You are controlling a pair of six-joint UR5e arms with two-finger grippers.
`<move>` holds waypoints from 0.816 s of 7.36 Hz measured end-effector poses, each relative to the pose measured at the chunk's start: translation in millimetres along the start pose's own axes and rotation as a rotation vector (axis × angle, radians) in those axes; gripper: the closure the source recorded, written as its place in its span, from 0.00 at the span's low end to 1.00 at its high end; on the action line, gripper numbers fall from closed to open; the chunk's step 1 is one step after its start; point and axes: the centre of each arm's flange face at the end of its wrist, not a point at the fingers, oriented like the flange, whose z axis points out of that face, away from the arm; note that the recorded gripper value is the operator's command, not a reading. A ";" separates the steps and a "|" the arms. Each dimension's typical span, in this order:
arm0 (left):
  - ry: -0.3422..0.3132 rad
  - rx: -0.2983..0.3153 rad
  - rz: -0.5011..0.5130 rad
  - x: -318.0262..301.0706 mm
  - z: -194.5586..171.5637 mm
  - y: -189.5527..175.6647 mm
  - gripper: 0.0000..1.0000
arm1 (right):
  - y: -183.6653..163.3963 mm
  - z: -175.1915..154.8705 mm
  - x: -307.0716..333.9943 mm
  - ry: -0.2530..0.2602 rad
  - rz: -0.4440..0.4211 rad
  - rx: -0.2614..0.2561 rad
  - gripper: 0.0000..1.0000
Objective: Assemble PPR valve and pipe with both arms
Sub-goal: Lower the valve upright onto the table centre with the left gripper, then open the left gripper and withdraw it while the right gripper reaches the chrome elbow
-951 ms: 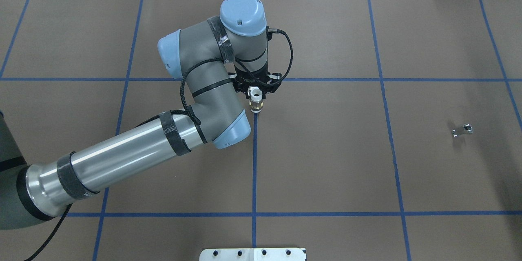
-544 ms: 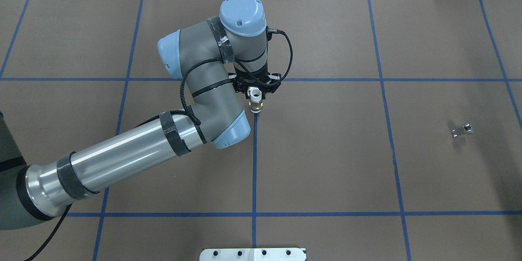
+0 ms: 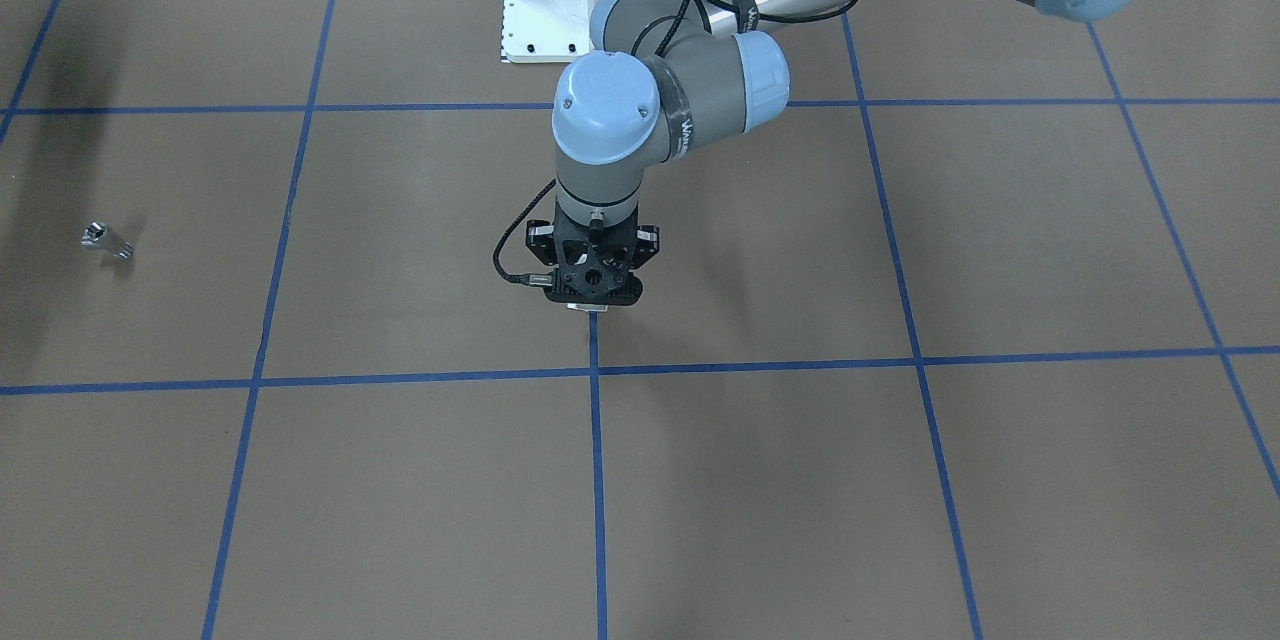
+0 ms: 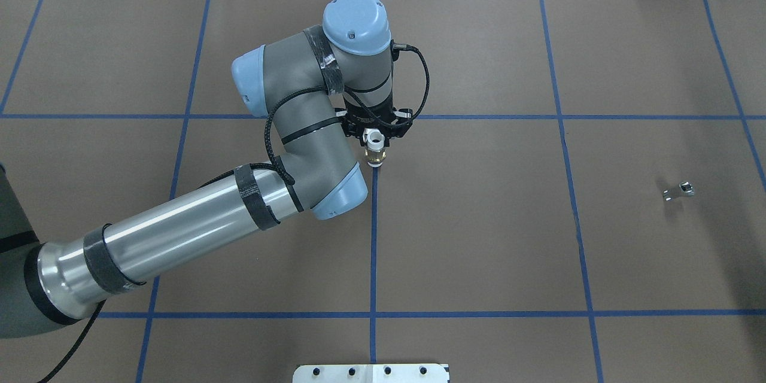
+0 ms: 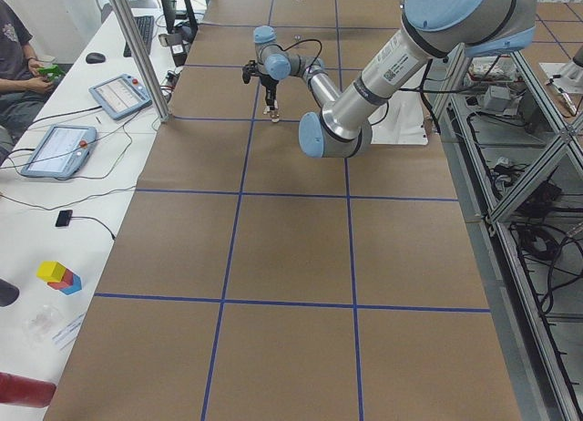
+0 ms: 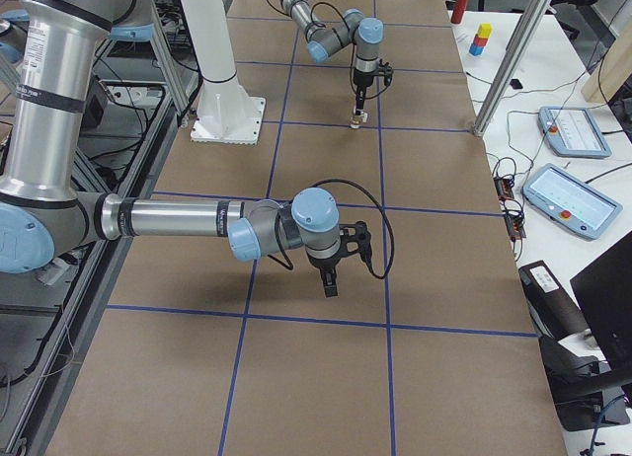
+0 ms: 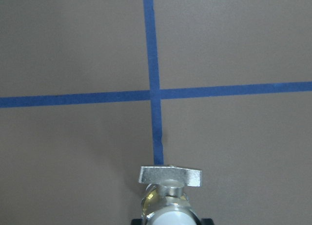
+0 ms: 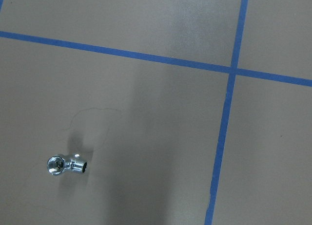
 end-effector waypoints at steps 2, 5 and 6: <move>-0.001 -0.002 -0.001 -1.5 1.3 0.6 0.15 | 0.0 0.0 -0.1 0.000 0.000 0.000 0.00; 0.027 0.025 0.000 -13.3 -29.1 9.7 0.01 | -4.2 6.1 -8.1 -0.008 -0.006 -0.013 0.00; 0.034 0.041 -0.004 -40.3 -52.3 23.8 0.01 | -11.0 15.2 -21.2 -0.010 0.021 -0.030 0.00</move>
